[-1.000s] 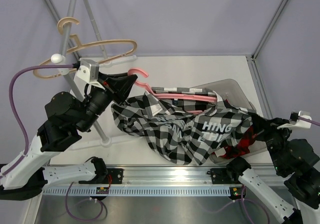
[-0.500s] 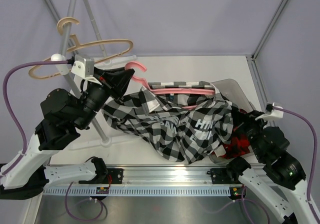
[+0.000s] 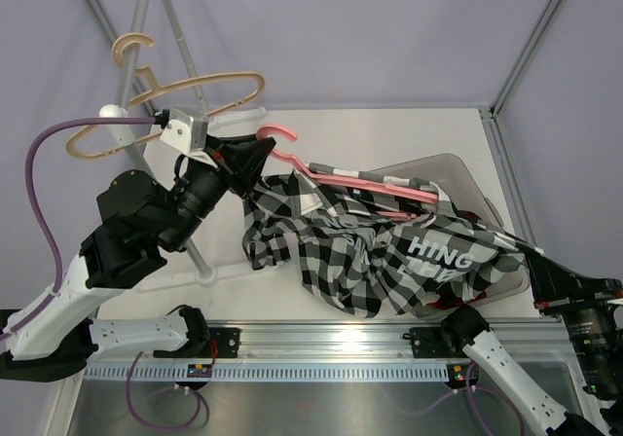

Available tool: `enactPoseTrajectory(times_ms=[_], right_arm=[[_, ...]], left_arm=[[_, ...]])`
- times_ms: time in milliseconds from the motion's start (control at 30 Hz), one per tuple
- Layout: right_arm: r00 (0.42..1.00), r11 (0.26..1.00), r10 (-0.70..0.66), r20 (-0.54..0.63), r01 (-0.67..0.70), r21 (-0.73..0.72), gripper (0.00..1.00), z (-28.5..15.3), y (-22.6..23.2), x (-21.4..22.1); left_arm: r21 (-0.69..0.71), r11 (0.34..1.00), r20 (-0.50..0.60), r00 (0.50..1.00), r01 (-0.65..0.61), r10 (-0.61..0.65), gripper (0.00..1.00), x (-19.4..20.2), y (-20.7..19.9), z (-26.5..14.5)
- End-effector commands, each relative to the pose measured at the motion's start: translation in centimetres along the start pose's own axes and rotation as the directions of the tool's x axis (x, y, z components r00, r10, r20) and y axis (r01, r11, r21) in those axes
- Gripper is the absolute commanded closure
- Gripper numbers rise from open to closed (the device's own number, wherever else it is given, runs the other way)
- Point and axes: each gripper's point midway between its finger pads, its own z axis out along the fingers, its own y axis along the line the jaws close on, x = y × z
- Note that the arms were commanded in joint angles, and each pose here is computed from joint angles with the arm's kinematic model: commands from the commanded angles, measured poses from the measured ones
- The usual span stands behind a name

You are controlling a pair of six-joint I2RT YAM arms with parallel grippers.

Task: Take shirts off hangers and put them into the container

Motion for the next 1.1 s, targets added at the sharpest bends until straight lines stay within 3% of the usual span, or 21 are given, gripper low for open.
enactPoseTrajectory(times_ms=[0,333,500,767,1067], right_arm=[[0.986,0.953,-0.083,0.146,0.036,0.302,1.00,-4.1,-7.5,-3.0],[0.990,0.940,-0.077,0.121,0.032,0.339,1.00,-5.5,-9.2,-2.0],[0.995,0.960,-0.089,0.042,0.074,0.271,1.00,-2.4,-6.3,-0.2],[0.984,0.993,-0.105,-0.143,0.112,0.044,1.00,5.6,0.7,5.5],[0.973,0.995,-0.093,-0.209,0.084,-0.052,1.00,7.9,2.1,9.8]], left_arm=[[-0.236,0.970,0.242,0.970,0.063,-0.004,1.00,-9.1,5.8,-3.6],[-0.217,0.975,0.233,0.972,0.052,0.000,1.00,-8.9,5.7,-3.9],[-0.117,0.988,0.220,0.973,0.102,-0.074,1.00,-8.5,3.8,-3.4],[0.219,0.952,0.125,0.961,0.216,-0.247,1.00,-7.8,-3.3,-2.3],[0.318,0.917,0.105,0.952,0.241,-0.287,1.00,-8.1,-5.4,-2.1]])
